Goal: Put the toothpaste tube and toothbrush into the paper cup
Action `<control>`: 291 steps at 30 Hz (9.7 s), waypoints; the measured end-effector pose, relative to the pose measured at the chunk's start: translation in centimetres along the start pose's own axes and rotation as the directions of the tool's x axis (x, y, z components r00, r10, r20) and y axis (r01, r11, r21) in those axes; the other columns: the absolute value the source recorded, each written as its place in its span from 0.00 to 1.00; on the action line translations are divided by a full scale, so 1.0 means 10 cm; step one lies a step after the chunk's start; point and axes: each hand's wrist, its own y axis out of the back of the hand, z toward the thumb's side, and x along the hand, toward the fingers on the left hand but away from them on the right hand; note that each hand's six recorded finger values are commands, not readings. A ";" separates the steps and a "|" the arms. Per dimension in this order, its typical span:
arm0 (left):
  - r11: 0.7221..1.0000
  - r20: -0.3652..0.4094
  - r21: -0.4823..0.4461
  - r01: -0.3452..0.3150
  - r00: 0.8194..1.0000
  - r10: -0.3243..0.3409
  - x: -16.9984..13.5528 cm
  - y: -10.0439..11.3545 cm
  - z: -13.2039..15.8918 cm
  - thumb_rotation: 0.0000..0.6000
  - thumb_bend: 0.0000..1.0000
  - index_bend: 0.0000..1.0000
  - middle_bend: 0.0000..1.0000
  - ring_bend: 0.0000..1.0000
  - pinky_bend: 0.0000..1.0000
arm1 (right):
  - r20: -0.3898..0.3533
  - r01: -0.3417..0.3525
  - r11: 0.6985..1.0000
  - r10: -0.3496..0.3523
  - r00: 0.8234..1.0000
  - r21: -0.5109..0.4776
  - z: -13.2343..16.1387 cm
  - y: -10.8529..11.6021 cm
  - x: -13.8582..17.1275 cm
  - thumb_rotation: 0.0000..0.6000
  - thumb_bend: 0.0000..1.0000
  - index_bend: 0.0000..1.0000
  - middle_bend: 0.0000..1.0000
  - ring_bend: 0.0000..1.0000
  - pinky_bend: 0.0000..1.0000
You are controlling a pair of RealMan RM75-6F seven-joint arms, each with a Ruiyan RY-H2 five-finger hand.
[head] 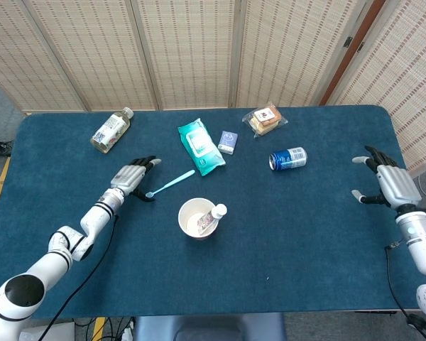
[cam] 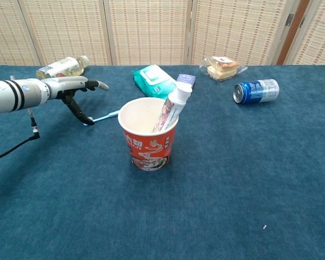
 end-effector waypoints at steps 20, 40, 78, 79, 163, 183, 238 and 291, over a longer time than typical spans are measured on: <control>0.997 -0.074 0.062 -0.042 0.996 0.047 0.04 0.15 -0.22 1.00 0.06 0.03 0.00 0.00 0.00 | -0.002 -0.007 1.000 0.007 1.000 -0.009 0.02 -0.03 0.01 1.00 0.18 0.25 0.03 0.00 0.12; 0.997 -0.053 -0.049 -0.061 0.997 0.058 0.02 0.24 -0.17 1.00 0.06 0.03 0.00 0.00 0.00 | -0.006 -0.012 1.000 0.012 1.000 -0.023 0.04 -0.06 0.03 1.00 0.18 0.25 0.03 0.00 0.11; 0.998 -0.045 -0.066 0.017 0.999 -0.020 -0.04 0.10 -0.10 1.00 0.25 0.37 0.00 0.00 0.00 | 0.001 -0.013 0.999 0.013 1.000 -0.034 0.02 -0.07 0.08 1.00 0.18 0.25 0.03 0.00 0.12; 0.998 -0.046 -0.064 0.019 0.999 -0.022 -0.04 0.09 -0.10 1.00 0.25 0.37 0.00 0.00 0.00 | 0.001 -0.014 0.999 0.014 1.000 -0.035 0.01 -0.08 0.08 1.00 0.18 0.25 0.03 0.00 0.12; 1.000 -0.158 -0.014 0.013 0.987 -0.015 -0.13 0.09 -0.49 1.00 0.27 0.59 0.00 0.00 0.00 | 0.014 -0.036 0.997 0.037 0.999 -0.066 -0.07 -0.19 0.06 1.00 0.18 0.25 0.03 0.00 0.11; 0.999 -0.249 0.021 0.047 0.968 -0.040 -0.59 0.23 -1.01 1.00 0.27 0.04 0.00 0.00 0.00 | 0.005 -0.040 0.996 0.041 0.999 -0.074 -0.05 -0.21 0.05 1.00 0.19 0.25 0.03 0.00 0.11; 0.992 -0.168 -0.124 0.038 0.984 -0.059 -0.07 0.12 -0.35 1.00 0.24 0.00 0.00 0.00 0.00 | 0.027 -0.062 0.994 0.065 0.998 -0.091 -0.13 -0.30 0.03 1.00 0.18 0.25 0.03 0.00 0.11; 1.000 -0.246 -0.007 -0.004 0.969 0.003 -0.16 0.14 -0.72 1.00 0.24 0.00 0.00 0.00 0.00 | 0.025 -0.075 0.992 0.078 0.997 -0.101 -0.13 -0.36 0.02 1.00 0.19 0.25 0.03 0.00 0.11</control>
